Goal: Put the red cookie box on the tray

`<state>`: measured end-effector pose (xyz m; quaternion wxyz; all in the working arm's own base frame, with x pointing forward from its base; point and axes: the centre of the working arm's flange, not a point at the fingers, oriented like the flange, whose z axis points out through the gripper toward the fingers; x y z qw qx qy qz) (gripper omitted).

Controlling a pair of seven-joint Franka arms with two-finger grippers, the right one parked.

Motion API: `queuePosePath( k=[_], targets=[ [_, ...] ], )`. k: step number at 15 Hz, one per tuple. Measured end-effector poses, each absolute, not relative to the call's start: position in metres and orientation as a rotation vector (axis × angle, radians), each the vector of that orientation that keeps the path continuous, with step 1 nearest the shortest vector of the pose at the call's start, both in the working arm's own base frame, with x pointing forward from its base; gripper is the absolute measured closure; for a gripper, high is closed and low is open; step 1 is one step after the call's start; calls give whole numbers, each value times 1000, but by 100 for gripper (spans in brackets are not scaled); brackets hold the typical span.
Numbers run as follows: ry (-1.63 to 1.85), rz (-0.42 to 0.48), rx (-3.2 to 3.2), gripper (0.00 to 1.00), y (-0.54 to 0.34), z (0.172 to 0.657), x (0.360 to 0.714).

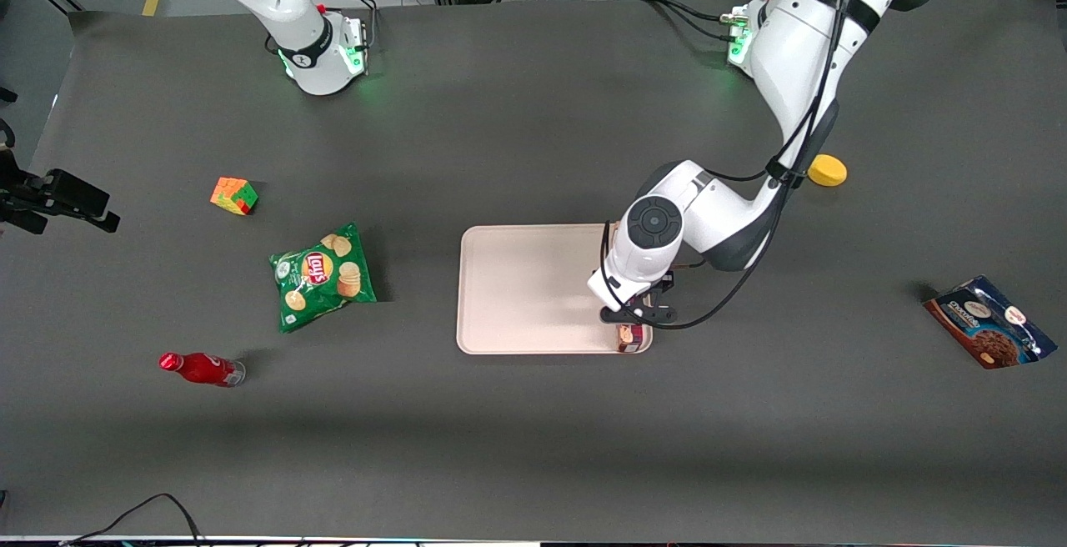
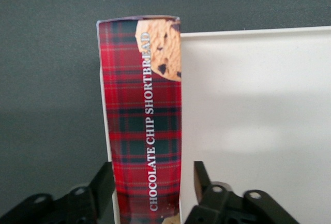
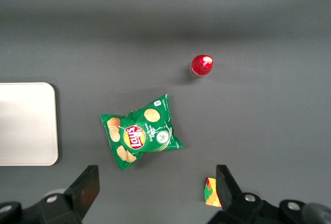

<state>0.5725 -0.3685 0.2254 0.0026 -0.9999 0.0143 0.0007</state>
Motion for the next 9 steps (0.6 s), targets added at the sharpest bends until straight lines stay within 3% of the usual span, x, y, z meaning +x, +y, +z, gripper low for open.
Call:
queuePosePath(
  k=[3,9],
  targets=[
    [39,-8,-3129,1,-368,238,577],
    [47,-34,-3144,0,-330,363,613]
  ],
)
